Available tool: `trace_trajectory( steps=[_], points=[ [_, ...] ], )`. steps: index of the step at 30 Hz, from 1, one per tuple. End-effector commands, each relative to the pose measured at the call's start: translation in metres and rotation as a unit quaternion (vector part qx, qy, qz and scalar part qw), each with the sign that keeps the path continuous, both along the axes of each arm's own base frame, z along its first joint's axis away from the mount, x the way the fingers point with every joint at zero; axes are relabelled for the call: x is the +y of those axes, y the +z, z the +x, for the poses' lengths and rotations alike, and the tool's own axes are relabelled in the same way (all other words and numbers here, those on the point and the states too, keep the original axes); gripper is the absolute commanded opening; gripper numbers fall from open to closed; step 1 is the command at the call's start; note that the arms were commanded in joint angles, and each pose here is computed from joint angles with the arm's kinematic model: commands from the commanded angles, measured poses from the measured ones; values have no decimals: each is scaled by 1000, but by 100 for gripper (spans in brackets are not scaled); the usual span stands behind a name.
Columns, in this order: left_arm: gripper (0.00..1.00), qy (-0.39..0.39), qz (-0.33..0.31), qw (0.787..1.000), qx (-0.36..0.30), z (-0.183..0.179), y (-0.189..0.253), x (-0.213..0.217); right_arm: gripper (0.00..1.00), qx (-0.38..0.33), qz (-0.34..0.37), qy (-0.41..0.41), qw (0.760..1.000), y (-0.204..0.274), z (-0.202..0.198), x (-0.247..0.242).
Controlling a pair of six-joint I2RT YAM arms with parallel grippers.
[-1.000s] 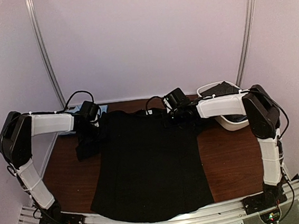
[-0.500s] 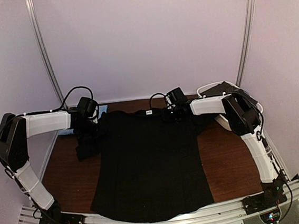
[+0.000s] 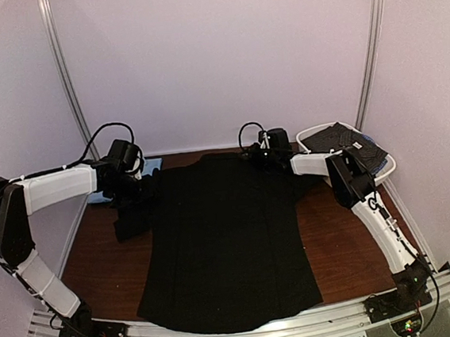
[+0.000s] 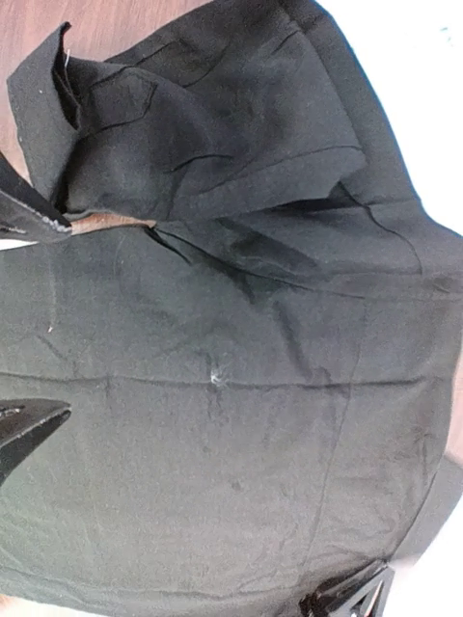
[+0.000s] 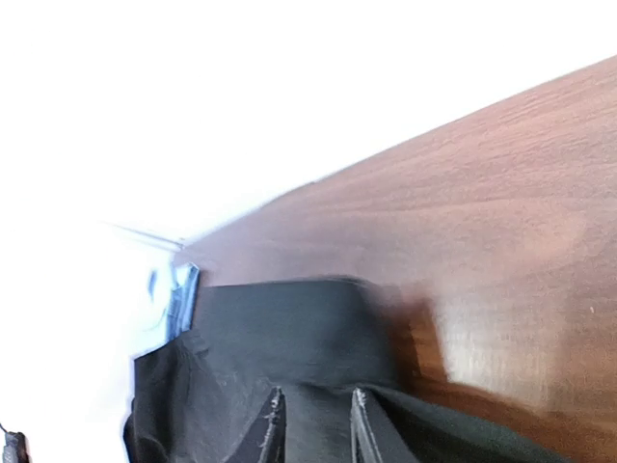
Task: Fold and stack the long sleeve shirts
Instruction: Flatten out the crumpled shirt at the center of the board.
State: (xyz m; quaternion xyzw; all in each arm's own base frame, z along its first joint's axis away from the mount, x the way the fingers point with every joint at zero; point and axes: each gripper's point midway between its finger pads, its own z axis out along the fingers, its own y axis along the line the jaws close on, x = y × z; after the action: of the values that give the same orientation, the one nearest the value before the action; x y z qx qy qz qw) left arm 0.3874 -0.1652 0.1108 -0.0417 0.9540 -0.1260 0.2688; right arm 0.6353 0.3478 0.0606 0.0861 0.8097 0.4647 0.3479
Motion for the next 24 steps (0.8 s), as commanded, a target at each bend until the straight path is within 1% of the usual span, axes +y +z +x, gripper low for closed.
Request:
trace_trajectory(
  steps=[1, 4, 7, 10, 13, 20, 23, 24],
  points=[
    [57, 3, -9, 1000, -22, 0, 18, 3, 27, -5, 91, -1, 996, 20, 10, 6],
    [57, 3, -12, 1000, -21, -2, 18, 3, 28, -5, 91, -2, 996, 21, 11, 3],
    [57, 3, -13, 1000, -21, -2, 19, 3, 30, -13, 82, 7, 997, 33, 8, 3],
    [57, 3, -14, 1000, -24, 1, 22, 2, 32, -28, 61, 12, 998, 53, 6, 1],
    [57, 3, -17, 999, -30, 5, 27, 0, 37, -46, 37, 19, 998, 75, 0, -2],
    [58, -15, -49, 997, -52, 11, 42, -13, 57, -82, -29, 31, 996, 119, -29, -18],
    [58, -24, -66, 996, -58, 12, 45, -19, 69, -96, -67, 25, 993, 135, -45, -32],
    [58, -28, -71, 995, -59, 12, 46, -21, 76, -95, -81, 20, 992, 133, -52, -39]
  ],
)
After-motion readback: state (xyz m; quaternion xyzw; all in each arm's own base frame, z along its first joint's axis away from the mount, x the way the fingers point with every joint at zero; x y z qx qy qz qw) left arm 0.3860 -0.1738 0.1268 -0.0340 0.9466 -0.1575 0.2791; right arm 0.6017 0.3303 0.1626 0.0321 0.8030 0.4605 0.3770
